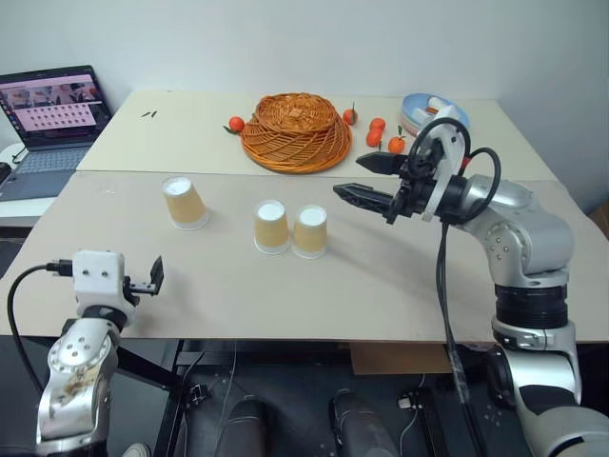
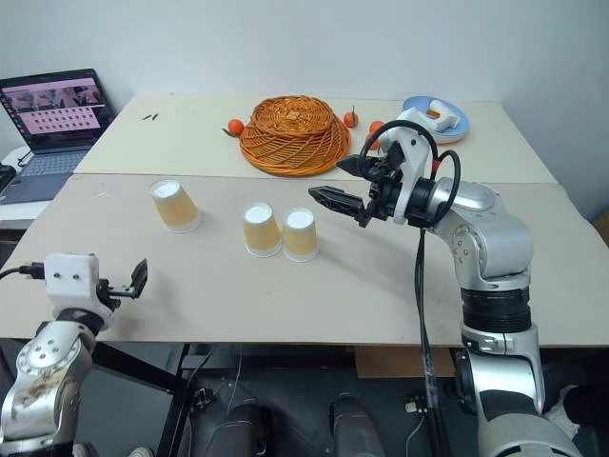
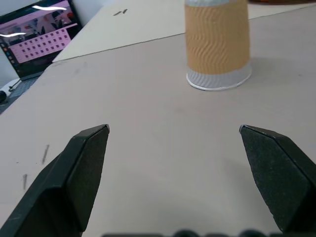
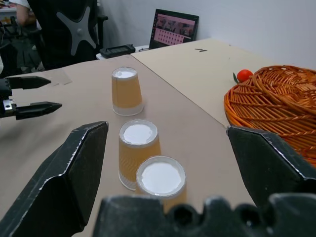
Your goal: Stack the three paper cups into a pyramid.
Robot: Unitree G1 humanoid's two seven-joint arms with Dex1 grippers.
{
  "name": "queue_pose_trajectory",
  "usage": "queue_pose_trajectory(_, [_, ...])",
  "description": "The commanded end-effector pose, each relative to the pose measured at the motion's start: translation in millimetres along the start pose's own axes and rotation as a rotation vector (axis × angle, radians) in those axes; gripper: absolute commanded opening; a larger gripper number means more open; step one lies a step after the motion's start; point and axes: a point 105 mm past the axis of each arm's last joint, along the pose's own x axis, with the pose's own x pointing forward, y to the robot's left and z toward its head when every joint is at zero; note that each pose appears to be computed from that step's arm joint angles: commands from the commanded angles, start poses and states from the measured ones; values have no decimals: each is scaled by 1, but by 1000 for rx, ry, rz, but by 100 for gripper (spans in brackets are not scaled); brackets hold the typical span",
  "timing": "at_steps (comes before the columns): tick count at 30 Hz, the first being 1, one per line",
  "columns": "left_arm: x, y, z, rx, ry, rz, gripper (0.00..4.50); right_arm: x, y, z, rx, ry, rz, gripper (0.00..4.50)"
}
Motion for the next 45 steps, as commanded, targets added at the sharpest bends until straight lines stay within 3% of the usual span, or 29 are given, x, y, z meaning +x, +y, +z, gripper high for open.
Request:
queue_pose_trajectory(1, [30,-14,11,27,-32,-145,450,-8,-3,16,-36,-46,-52,447])
queue_pose_trajectory(9, [71,-15,16,36,-41,-222,450,-14,-5,14,-30,-37,-80,447])
queue_pose_trajectory(16, [93,-24,34,43,-96,-269,450,-18,20,-3,-8,22,51,447])
queue_pose_trajectory(33, [116,-40,59,44,-144,-339,450,-17,29,-21,-51,98,95,447])
queue_pose_trajectory(45, [125,-42,64,-123,-139,-317,450,-17,30,-32,-30,125,82,447])
